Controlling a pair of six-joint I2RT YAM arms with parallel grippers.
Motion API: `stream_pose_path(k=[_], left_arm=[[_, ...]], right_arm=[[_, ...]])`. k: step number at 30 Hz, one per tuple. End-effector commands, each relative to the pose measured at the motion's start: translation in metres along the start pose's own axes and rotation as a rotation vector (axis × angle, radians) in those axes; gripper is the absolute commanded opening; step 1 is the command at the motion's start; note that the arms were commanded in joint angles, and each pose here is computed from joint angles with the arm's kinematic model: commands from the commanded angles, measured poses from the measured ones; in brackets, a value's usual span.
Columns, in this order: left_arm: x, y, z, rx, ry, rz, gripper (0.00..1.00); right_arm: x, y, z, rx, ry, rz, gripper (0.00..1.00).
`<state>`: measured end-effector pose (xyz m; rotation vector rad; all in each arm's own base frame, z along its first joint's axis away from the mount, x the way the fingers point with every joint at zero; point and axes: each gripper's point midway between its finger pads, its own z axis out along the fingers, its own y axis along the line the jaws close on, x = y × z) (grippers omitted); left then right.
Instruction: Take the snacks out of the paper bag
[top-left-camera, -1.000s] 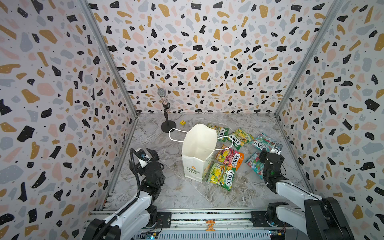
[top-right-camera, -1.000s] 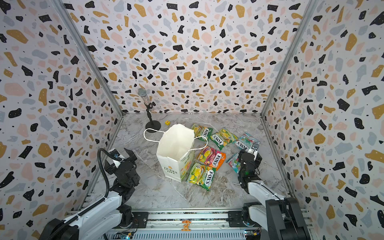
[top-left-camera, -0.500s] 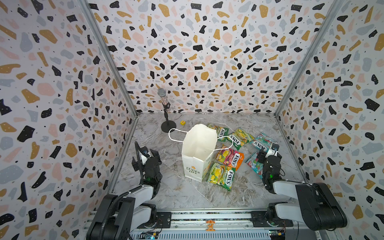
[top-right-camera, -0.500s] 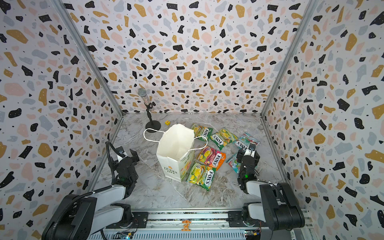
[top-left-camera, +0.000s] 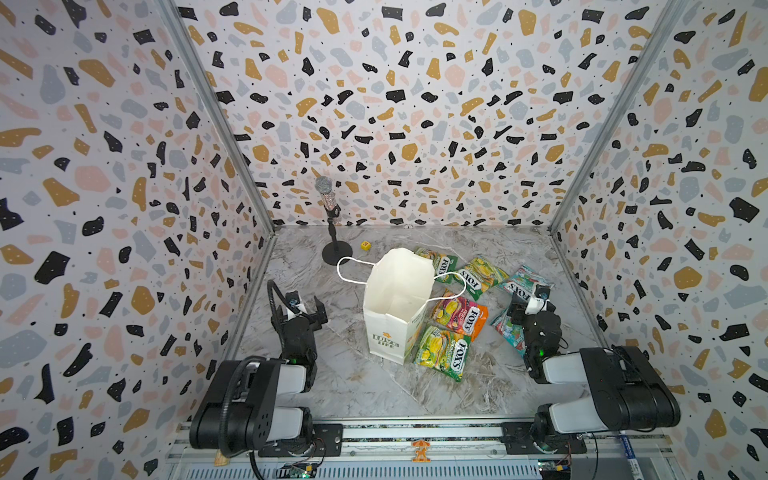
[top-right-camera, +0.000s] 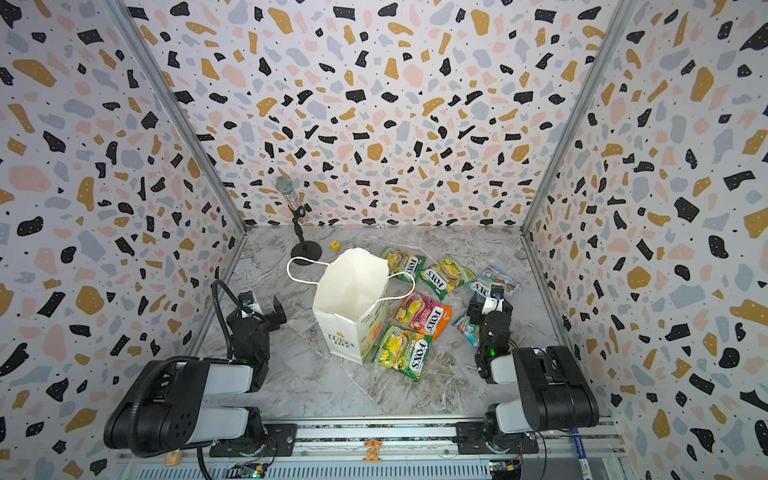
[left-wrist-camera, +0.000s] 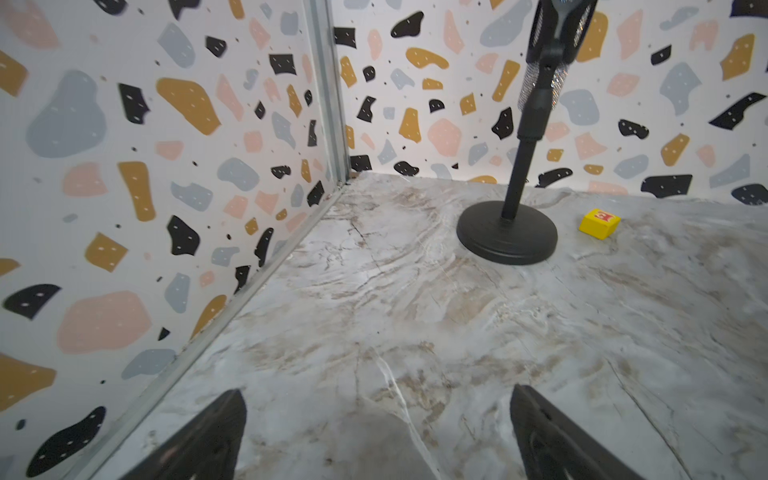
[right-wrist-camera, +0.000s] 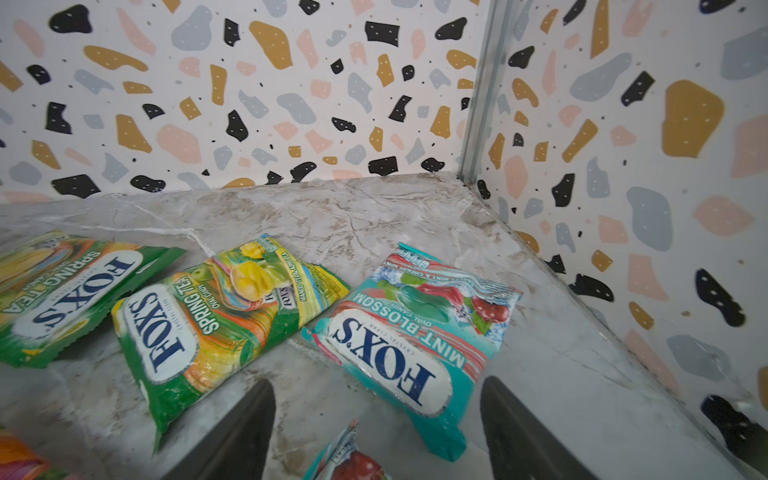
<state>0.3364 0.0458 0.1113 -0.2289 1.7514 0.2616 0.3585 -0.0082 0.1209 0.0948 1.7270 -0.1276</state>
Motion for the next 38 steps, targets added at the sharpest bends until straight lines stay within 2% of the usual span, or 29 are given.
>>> stream_pose_path(k=[1,5,8,38], left_arm=[[-0.0292,-0.0101,0.0012,0.063,-0.112,-0.036,1.00],[-0.0266,-0.0107,0.0055,0.057,-0.093,-0.032,1.00],[-0.0259,-0.0118,0.0076,0.052,-0.087,-0.026,1.00],[-0.0263,-0.0138,0.0070,0.056,-0.085,-0.018,1.00]], right_arm=[[-0.0121,0.0162,0.0022,-0.094,-0.058,-0.031,0.81],[-0.0057,0.0239,0.0020,-0.138,-0.048,-0.051,0.85],[-0.0056,0.0236,0.0024,-0.137,-0.048,-0.052,0.99],[-0.0049,0.0238,0.0020,-0.138,-0.046,-0.053,0.99]])
